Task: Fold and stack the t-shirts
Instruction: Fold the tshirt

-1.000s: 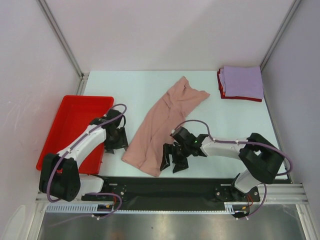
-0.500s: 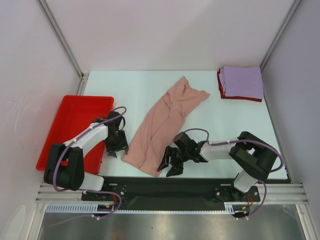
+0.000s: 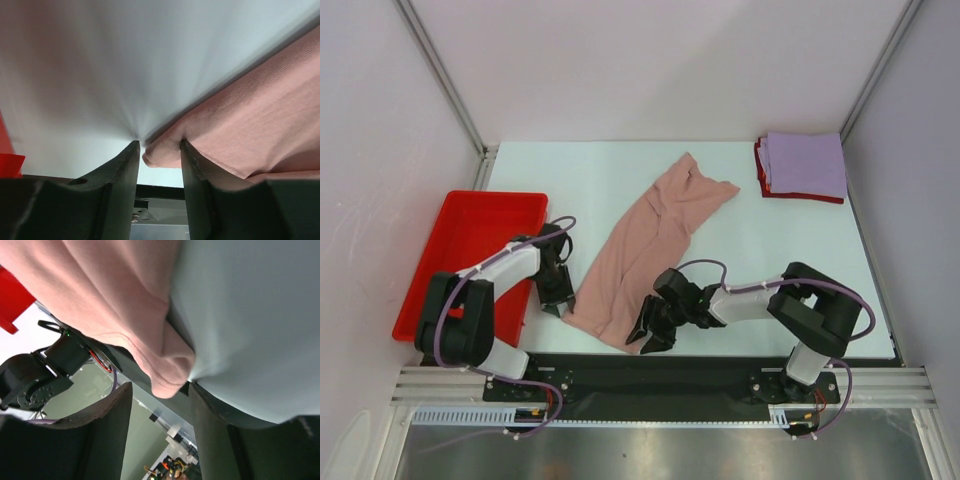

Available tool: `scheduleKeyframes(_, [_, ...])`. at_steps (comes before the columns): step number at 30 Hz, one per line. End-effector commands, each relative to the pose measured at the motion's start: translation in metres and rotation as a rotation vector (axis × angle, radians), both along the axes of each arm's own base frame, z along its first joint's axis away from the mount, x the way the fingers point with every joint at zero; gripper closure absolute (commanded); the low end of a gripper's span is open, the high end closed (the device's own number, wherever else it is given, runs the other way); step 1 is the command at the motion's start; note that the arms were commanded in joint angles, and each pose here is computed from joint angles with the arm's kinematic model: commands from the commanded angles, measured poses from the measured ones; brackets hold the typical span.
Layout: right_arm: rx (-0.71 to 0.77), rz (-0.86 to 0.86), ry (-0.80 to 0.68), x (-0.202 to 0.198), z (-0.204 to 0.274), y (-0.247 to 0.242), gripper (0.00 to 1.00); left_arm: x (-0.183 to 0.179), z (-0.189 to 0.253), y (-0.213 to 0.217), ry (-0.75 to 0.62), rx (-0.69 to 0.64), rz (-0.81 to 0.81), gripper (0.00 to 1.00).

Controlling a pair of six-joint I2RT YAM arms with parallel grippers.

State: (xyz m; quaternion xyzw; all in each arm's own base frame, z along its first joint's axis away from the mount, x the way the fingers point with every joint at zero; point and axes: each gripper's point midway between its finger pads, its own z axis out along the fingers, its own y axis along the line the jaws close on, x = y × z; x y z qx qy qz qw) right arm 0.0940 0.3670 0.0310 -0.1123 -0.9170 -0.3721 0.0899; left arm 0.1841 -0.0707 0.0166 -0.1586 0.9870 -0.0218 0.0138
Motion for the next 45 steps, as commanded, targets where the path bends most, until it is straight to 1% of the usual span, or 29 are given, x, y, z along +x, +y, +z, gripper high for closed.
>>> scheduleKeyframes(1, [-0.046,-0.059,-0.040,0.009,-0.007,0.006,0.47,0.002,-0.002,-0.001,0.007,-0.019,-0.003,0.58])
scheduleKeyframes(5, [-0.064,-0.098,-0.044,0.013,-0.006,0.001,0.49,0.000,0.001,-0.002,0.006,-0.026,-0.003,0.61])
scheduleKeyframes(8, [-0.037,-0.105,-0.051,0.020,-0.008,0.006,0.53,-0.001,0.001,-0.001,0.008,-0.022,-0.003,0.65])
scheduleKeyframes(9, [-0.032,-0.104,-0.045,0.020,-0.010,0.008,0.62,-0.001,0.001,-0.001,0.015,-0.024,-0.001,0.71])
scheduleKeyframes(11, [-0.015,-0.095,-0.036,0.018,-0.012,0.010,0.73,-0.003,0.000,-0.003,0.024,-0.037,-0.005,0.79])
scheduleKeyframes(12, [-0.011,-0.096,-0.037,0.018,-0.010,0.010,0.83,-0.003,0.000,-0.004,0.024,-0.046,-0.007,0.88])
scheduleKeyframes(13, [-0.009,-0.093,-0.044,0.017,-0.008,0.009,0.86,-0.004,0.001,-0.005,0.022,-0.052,-0.005,0.93])
scheduleKeyframes(14, [-0.040,-0.086,-0.045,0.014,-0.010,0.002,0.89,-0.005,0.003,-0.005,0.021,-0.052,-0.005,0.97])
scheduleKeyframes(15, [-0.032,-0.077,-0.068,0.014,0.001,0.001,0.92,-0.007,0.004,-0.005,0.020,-0.054,-0.005,1.00])
scheduleKeyframes(16, [-0.041,-0.050,-0.100,0.013,0.004,-0.004,0.96,-0.007,0.008,-0.008,0.000,-0.073,0.005,1.00])
scheduleKeyframes(17, [-0.104,-0.043,-0.100,0.009,0.000,-0.018,0.98,-0.014,0.007,-0.009,0.005,-0.080,0.010,1.00])
scheduleKeyframes(18, [-0.089,-0.036,-0.131,0.009,0.013,-0.020,0.99,-0.016,0.008,-0.012,0.000,-0.089,0.024,1.00])
scheduleKeyframes(19, [-0.095,-0.005,-0.164,0.007,0.016,-0.025,1.00,-0.020,0.009,-0.017,-0.001,-0.109,0.024,1.00])
scheduleKeyframes(20, [-0.120,0.015,-0.153,0.001,0.016,-0.033,1.00,-0.026,0.010,-0.022,-0.012,-0.123,0.014,1.00])
scheduleKeyframes(22, [-0.115,0.054,-0.180,-0.004,0.024,-0.043,1.00,-0.034,0.012,-0.032,-0.014,-0.147,0.026,1.00])
scheduleKeyframes(23, [-0.137,0.072,-0.174,-0.010,0.024,-0.052,1.00,-0.040,0.016,-0.040,-0.033,-0.156,-0.012,1.00])
scheduleKeyframes(25, [-0.136,0.081,-0.193,-0.015,0.032,-0.064,1.00,-0.046,0.022,-0.049,-0.044,-0.154,-0.023,1.00])
scheduleKeyframes(26, [-0.159,0.097,-0.185,-0.022,0.031,-0.075,1.00,-0.055,0.026,-0.056,-0.038,-0.153,-0.059,1.00])
scheduleKeyframes(27, [-0.163,0.098,-0.179,-0.026,0.031,-0.081,1.00,-0.057,0.032,-0.061,-0.060,-0.167,-0.049,1.00])
scheduleKeyframes(29, [-0.152,0.103,-0.157,-0.042,0.033,-0.100,1.00,-0.072,0.035,-0.067,-0.055,-0.173,-0.084,1.00])
scheduleKeyframes(30, [-0.154,0.103,-0.152,-0.048,0.033,-0.108,1.00,-0.076,0.040,-0.070,-0.075,-0.192,-0.094,1.00])
scheduleKeyframes(33, [-0.173,0.097,-0.145,-0.068,0.031,-0.140,1.00,-0.099,0.038,-0.072,-0.049,-0.194,-0.109,1.00])
scheduleKeyframes(35, [-0.207,0.095,-0.117,-0.079,0.025,-0.159,1.00,-0.113,0.034,-0.075,-0.038,-0.218,-0.137,1.00])
scheduleKeyframes(36, [-0.199,0.087,-0.109,-0.084,0.021,-0.167,1.00,-0.118,0.033,-0.078,-0.030,-0.233,-0.138,1.00])
scheduleKeyframes(38, [-0.194,0.073,-0.071,-0.092,0.015,-0.172,0.98,-0.129,0.031,-0.087,-0.017,-0.259,-0.189,1.00])
scheduleKeyframes(40, [-0.202,0.067,-0.045,-0.096,0.006,-0.176,0.96,-0.134,0.029,-0.093,0.000,-0.263,-0.193,0.99])
scheduleKeyframes(44, [-0.235,0.074,-0.063,-0.092,0.006,-0.178,0.93,-0.142,0.026,-0.108,0.033,-0.271,-0.270,0.94])
scheduleKeyframes(45, [-0.234,0.084,-0.065,-0.092,0.007,-0.177,0.92,-0.142,0.026,-0.110,0.031,-0.266,-0.279,0.90])
